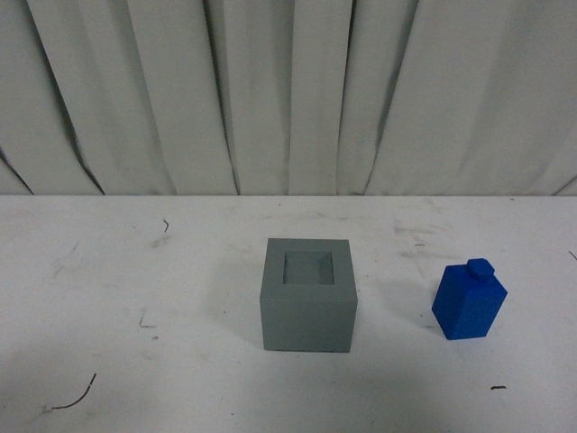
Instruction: Insert blue part into gray base
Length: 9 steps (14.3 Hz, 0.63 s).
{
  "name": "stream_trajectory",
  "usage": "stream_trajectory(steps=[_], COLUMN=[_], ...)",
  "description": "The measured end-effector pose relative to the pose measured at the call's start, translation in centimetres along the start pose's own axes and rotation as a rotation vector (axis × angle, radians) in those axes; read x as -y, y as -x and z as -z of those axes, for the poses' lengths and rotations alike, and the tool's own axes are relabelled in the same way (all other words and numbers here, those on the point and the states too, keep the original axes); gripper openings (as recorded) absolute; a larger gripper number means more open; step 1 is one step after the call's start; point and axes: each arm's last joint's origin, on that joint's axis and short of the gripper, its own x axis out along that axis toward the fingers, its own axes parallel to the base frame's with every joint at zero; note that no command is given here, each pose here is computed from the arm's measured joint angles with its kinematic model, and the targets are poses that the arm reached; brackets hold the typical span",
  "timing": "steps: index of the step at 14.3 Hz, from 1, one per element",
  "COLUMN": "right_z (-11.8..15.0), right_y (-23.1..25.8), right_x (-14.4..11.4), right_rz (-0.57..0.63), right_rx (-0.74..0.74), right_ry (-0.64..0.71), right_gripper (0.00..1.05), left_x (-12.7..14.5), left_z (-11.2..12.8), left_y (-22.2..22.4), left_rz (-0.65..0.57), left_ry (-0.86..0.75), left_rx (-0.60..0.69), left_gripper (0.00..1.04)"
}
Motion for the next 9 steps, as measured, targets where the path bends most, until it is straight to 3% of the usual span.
stream_trajectory(steps=[9], right_z=[0.0], right_y=[0.0], right_x=[0.0], right_rz=[0.0], right_rx=[0.0], right_ry=[0.0], right_gripper=[0.98], left_x=[0.0], left_z=[0.0], left_y=[0.0], left_rz=[0.0], left_ry=[0.0], left_rx=[0.0], left_gripper=[0.98])
